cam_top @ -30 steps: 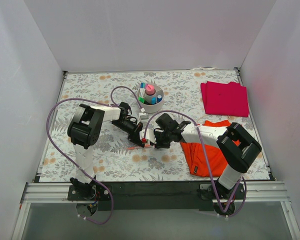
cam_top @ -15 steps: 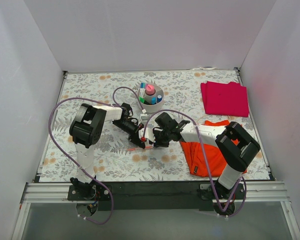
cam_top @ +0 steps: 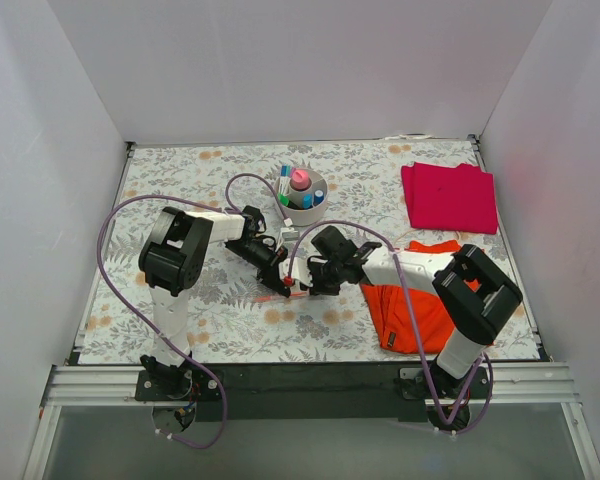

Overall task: Sort the stationery into containers
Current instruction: Close the pen cap on the pen.

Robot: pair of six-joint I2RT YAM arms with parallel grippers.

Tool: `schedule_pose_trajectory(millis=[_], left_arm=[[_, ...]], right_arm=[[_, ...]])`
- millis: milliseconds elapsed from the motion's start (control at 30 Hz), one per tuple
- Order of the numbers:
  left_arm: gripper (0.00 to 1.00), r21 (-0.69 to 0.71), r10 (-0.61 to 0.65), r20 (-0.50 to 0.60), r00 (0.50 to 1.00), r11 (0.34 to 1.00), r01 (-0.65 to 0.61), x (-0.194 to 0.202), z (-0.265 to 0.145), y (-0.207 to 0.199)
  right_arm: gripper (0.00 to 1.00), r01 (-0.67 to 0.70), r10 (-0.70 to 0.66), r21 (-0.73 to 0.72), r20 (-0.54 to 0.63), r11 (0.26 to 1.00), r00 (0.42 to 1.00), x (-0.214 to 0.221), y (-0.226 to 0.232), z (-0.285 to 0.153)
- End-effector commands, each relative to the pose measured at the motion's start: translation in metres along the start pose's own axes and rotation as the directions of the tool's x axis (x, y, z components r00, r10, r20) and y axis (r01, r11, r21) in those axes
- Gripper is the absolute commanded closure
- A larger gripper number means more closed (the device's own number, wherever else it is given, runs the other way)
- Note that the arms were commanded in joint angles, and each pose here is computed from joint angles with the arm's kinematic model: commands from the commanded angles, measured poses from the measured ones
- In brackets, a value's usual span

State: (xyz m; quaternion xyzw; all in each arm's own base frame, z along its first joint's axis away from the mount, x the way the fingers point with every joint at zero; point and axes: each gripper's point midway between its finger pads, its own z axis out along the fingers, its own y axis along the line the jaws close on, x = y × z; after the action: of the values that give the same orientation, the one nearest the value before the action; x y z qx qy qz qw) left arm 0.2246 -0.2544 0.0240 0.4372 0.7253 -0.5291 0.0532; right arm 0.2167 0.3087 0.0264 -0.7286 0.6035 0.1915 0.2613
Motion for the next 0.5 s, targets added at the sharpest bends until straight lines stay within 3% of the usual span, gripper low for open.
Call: schedule_pose_trajectory(millis=[0, 467], left_arm=[[1.00, -0.029, 0.043, -0.019, 0.999, 0.999, -0.043, -0.0008, -0.0013, 0.0059], [1.00, -0.036, 0.060, -0.007, 0.998, 0.998, -0.060, -0.0093, -0.0018, 0.0091]], right_arm=[[0.99, 0.021, -0.021, 0.006, 0.027, 1.000, 0.999, -0.0062, 0.0013, -0.0098], [0.99, 0.012, -0.012, 0.012, 0.046, 1.000, 0.999, -0.0127, -0.0030, -0.0136]])
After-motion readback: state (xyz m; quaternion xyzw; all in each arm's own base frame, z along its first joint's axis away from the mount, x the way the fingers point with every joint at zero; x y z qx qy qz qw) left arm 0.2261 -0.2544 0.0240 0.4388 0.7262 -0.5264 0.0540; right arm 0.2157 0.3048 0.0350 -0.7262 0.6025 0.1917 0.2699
